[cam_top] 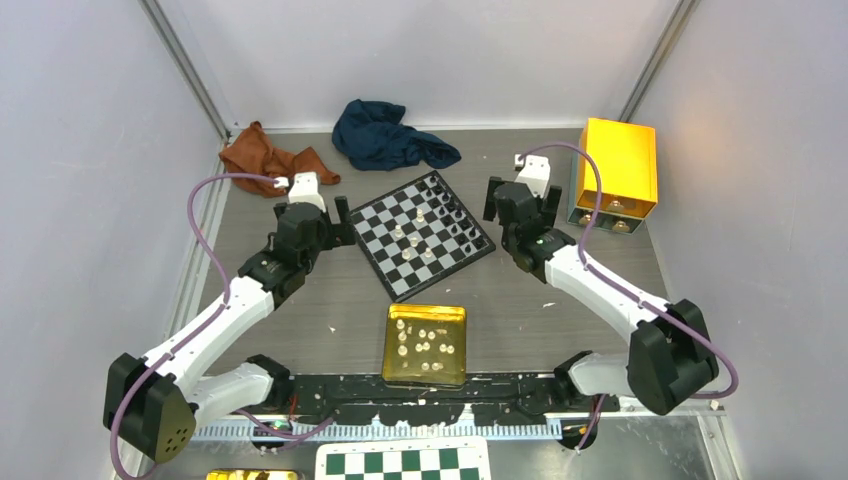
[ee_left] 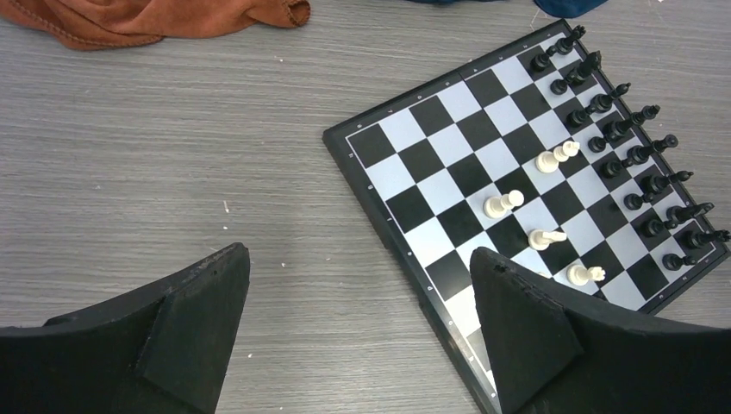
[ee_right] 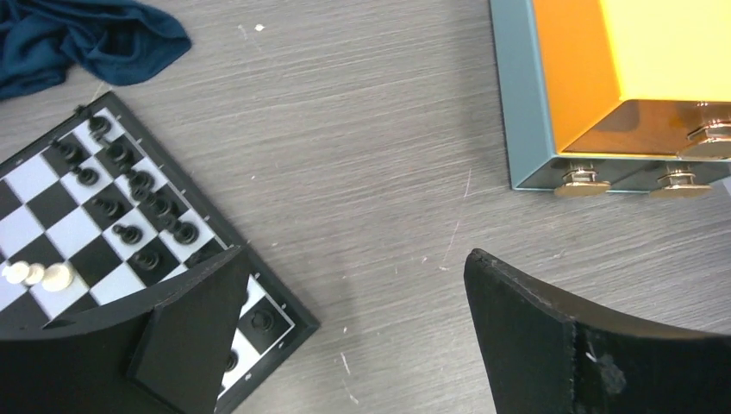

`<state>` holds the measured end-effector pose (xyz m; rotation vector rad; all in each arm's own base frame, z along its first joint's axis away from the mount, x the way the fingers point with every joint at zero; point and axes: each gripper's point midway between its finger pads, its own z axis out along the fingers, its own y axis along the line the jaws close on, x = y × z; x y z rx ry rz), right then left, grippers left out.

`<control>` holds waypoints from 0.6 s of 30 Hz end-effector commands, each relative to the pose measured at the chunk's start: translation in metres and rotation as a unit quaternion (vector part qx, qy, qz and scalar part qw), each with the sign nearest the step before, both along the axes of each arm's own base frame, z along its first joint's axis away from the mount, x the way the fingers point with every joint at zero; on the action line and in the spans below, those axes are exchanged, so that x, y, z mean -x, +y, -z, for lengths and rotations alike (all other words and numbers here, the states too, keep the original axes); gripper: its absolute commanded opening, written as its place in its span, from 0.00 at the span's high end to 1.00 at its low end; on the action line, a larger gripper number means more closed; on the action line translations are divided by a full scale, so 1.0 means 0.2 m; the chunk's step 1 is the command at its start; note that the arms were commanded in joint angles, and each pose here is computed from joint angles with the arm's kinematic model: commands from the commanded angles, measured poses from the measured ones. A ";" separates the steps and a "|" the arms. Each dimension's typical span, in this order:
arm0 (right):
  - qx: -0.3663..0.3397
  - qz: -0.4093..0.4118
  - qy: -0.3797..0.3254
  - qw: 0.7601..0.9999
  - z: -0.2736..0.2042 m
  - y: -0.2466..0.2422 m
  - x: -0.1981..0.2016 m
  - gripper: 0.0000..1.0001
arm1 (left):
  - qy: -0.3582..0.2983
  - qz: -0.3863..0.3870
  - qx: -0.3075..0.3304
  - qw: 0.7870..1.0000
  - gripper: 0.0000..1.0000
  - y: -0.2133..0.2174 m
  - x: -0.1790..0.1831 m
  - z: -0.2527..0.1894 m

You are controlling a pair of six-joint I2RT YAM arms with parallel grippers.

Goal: Set up the chess pieces on the board
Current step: Pick up the storage box at the center of the board.

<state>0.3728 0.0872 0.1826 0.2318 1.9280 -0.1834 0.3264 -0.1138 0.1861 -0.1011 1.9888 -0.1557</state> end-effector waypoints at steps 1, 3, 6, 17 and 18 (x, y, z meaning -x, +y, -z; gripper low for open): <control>-0.030 0.001 -0.044 0.999 -0.17 0.03 0.08 0.00 | -0.012 -0.002 0.023 1.000 0.00 -0.01 0.01 -0.05; -0.064 -0.014 -0.054 0.996 -0.16 0.06 0.12 0.00 | -0.011 -0.005 0.025 1.000 0.00 -0.01 0.02 -0.04; -0.102 -0.050 -0.055 0.992 -0.09 0.10 0.18 0.02 | -0.010 -0.005 0.027 1.000 0.00 0.00 0.04 -0.03; -0.153 -0.149 0.056 0.975 0.20 0.25 0.57 0.21 | 0.033 0.027 0.042 0.998 0.04 -0.04 0.15 0.05; -0.158 -0.160 0.070 0.972 0.22 0.28 0.61 0.24 | 0.039 0.031 0.042 0.998 0.04 -0.05 0.16 0.06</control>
